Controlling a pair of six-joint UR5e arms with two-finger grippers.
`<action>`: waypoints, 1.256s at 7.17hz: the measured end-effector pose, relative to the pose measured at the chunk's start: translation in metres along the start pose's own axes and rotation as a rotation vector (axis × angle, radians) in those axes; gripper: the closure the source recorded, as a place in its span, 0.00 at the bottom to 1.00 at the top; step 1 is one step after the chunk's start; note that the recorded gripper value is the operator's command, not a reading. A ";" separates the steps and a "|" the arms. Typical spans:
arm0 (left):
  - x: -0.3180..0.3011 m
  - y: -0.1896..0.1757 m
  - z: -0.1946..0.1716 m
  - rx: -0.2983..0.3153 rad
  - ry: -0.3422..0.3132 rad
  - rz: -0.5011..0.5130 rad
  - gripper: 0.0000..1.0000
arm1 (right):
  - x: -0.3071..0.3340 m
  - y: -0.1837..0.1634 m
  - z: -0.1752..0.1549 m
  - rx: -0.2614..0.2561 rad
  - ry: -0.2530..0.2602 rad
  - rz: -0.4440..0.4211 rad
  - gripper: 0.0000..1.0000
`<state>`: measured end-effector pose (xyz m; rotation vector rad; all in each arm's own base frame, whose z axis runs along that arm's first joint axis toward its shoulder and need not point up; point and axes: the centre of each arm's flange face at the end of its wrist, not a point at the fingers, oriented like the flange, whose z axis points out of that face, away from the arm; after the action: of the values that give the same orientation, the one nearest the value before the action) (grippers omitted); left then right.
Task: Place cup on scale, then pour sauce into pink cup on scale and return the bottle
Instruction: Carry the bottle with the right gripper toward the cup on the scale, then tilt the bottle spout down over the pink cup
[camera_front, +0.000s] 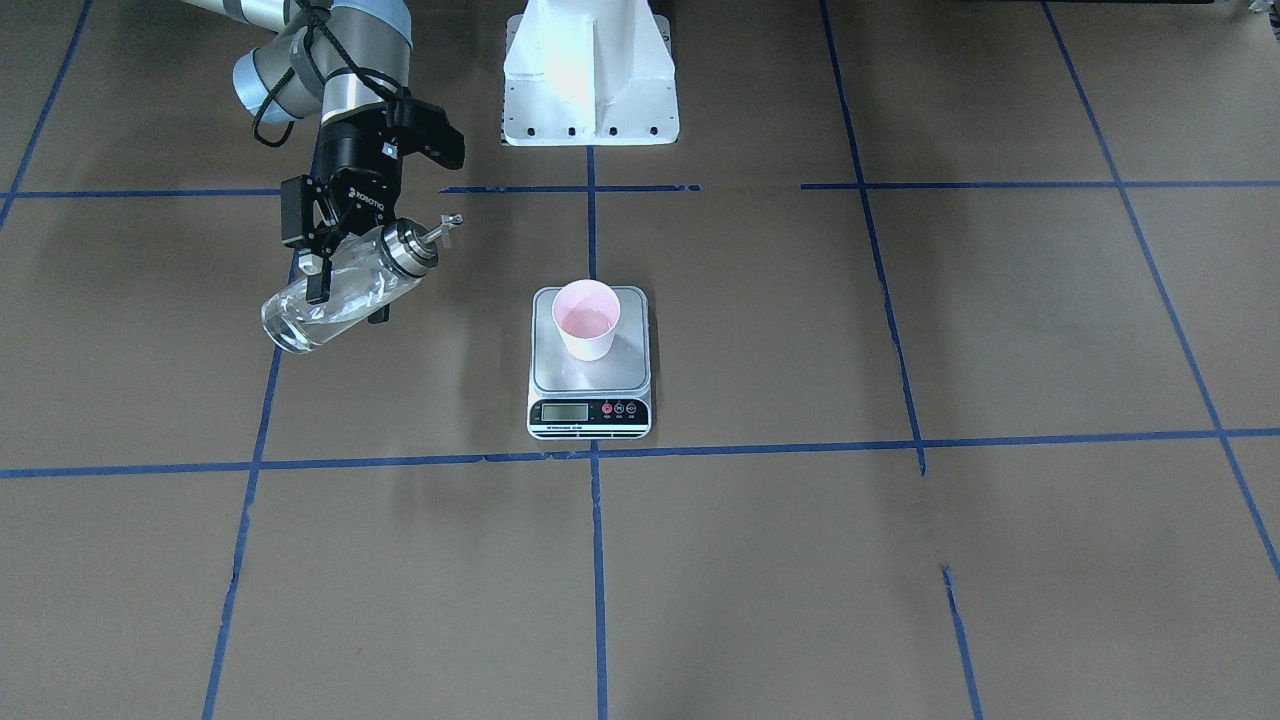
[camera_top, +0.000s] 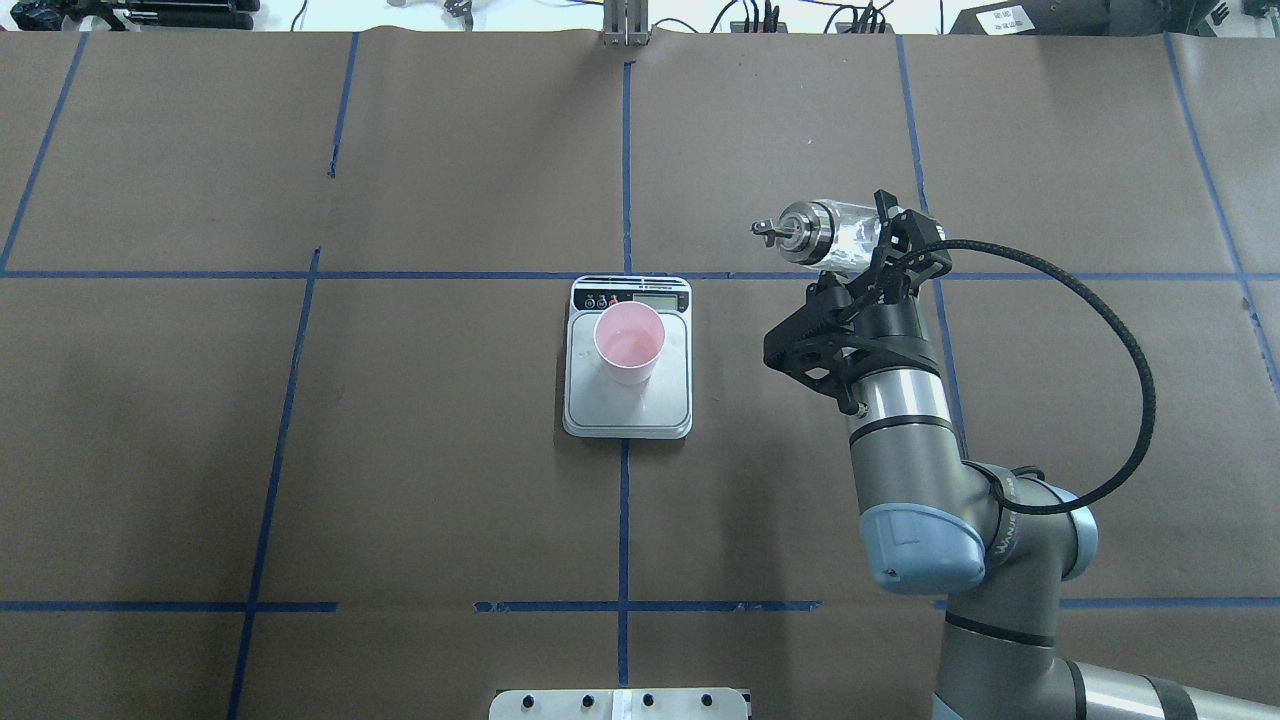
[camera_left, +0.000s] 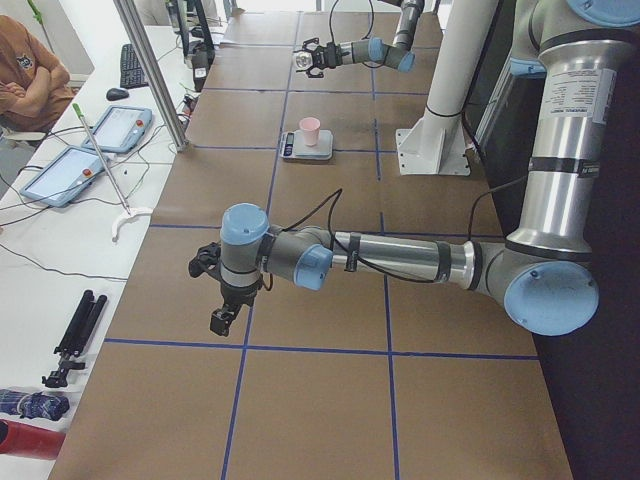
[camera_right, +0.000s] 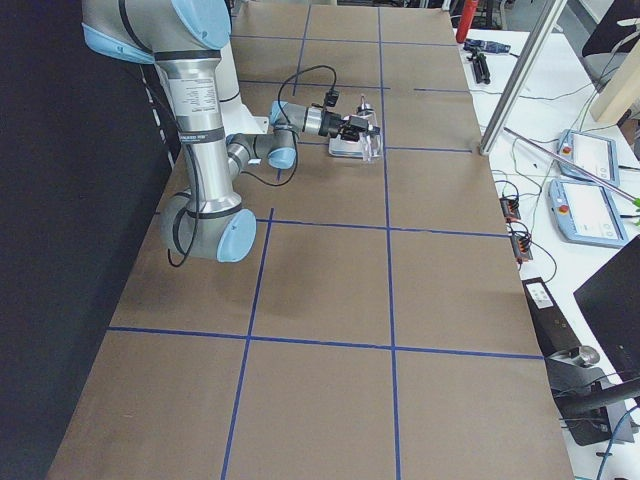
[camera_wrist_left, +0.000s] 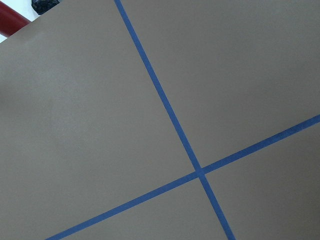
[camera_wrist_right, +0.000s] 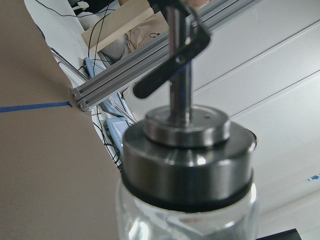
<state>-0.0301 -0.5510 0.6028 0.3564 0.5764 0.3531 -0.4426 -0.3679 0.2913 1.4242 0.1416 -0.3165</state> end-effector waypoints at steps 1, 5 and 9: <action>0.000 -0.001 0.000 -0.002 0.000 -0.003 0.00 | -0.016 -0.002 0.005 -0.005 0.017 -0.018 1.00; -0.002 0.002 0.004 -0.014 0.002 -0.021 0.00 | -0.050 -0.009 0.014 -0.021 0.068 -0.100 1.00; -0.002 0.001 0.003 -0.014 0.001 -0.020 0.00 | -0.063 -0.014 0.014 -0.054 0.114 -0.231 1.00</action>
<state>-0.0301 -0.5520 0.6068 0.3369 0.5782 0.3375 -0.5082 -0.3749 0.2978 1.3742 0.4070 -0.4184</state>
